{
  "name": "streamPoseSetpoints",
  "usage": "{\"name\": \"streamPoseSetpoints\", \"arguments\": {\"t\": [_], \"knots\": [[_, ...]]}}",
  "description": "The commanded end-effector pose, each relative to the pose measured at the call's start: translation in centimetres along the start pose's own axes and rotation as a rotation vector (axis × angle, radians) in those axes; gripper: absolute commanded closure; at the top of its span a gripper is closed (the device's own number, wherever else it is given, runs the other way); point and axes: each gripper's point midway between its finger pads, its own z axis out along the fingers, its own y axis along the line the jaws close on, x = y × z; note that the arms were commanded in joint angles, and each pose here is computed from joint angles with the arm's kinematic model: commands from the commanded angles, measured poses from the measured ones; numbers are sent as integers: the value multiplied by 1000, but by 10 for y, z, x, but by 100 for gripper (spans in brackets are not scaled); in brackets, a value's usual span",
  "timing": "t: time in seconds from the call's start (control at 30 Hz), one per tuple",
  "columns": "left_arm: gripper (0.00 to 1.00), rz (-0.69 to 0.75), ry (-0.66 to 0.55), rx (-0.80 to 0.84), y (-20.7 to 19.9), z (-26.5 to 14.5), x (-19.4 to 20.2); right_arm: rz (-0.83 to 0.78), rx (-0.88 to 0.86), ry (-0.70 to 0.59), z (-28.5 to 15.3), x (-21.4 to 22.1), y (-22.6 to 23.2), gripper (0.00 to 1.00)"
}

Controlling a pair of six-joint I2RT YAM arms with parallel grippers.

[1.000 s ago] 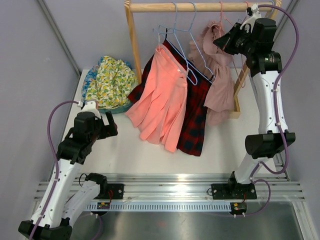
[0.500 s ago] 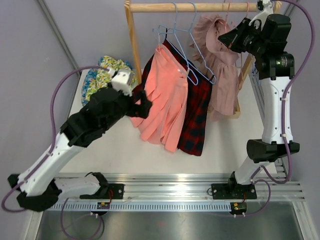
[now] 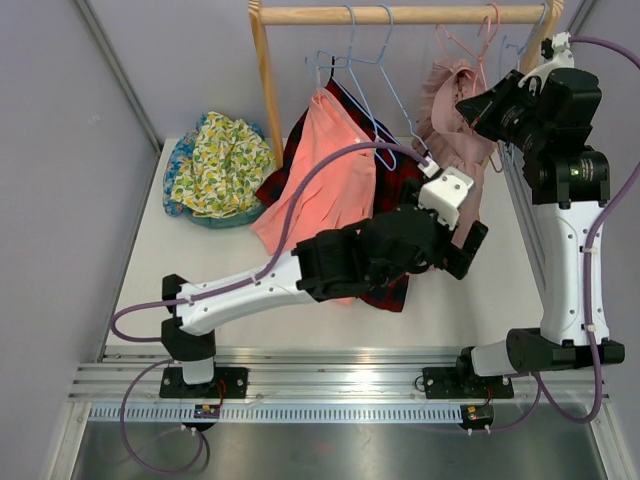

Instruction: Remove the skirt from the hanger

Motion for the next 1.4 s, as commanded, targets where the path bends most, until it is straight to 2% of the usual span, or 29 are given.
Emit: {"name": "streamPoseSetpoints", "arguments": {"t": [0.0, 0.13, 0.23, 0.27, 0.33, 0.37, 0.4, 0.47, 0.63, 0.7, 0.73, 0.77, 0.8, 0.83, 0.9, 0.93, 1.0, 1.07, 1.2, 1.37], "knots": [[1, -54, -122, 7, -17, -3, -37, 12, 43, -143, -32, -30, 7, 100], [1, -50, -107, 3, -26, 7, -20, 7, 53, -145, -38, -31, 7, 100], [1, -54, -102, -59, -16, 12, -13, 14, 29, -149, -45, -32, 14, 100], [5, -49, -100, -95, -10, 14, -8, 16, 23, -146, -48, -32, 16, 100], [28, -45, -108, -117, -6, 15, -7, 28, 2, -141, -52, -32, 22, 100], [61, -40, -111, -121, -5, 16, -5, 31, -9, -146, -53, -33, 24, 100], [76, -38, -114, -122, -5, 17, -5, 33, -17, -146, -55, -32, 26, 100], [100, -40, -116, -111, -8, 18, -5, 40, -19, -146, -55, -32, 27, 100], [100, -21, -97, -56, -19, 18, 12, 42, -8, -148, -52, -32, 24, 100], [100, -17, -97, -49, -24, 7, 15, 41, 2, -148, -48, -32, 21, 100], [100, 0, -81, -56, -23, 6, 31, 37, 4, -158, -48, -36, 21, 100], [100, 4, -95, -27, -32, -10, 29, 38, 7, -154, -44, -35, 20, 100], [100, 37, -84, 10, -45, -31, 53, 31, 14, -153, -39, -37, 18, 100], [100, 57, -60, 4, -42, -28, 70, 28, 11, -163, -41, -40, 20, 100], [100, 69, -41, 44, -55, -52, 87, 22, 14, -167, -39, -43, 20, 100], [100, 105, 4, 59, -60, -62, 118, 17, 19, -172, -38, -45, 19, 100], [100, 77, 28, 83, -63, -80, 134, 16, 24, -176, -37, -47, 19, 100], [100, 82, 90, 102, -67, -98, 173, 11, 31, -186, -36, -49, 17, 100], [100, 58, 146, 97, -61, -125, 206, 13, 34, -186, -35, -49, 16, 100], [100, 50, 146, -20, -32, -129, 209, 20, 2, -139, -44, -39, 23, 100]]}}
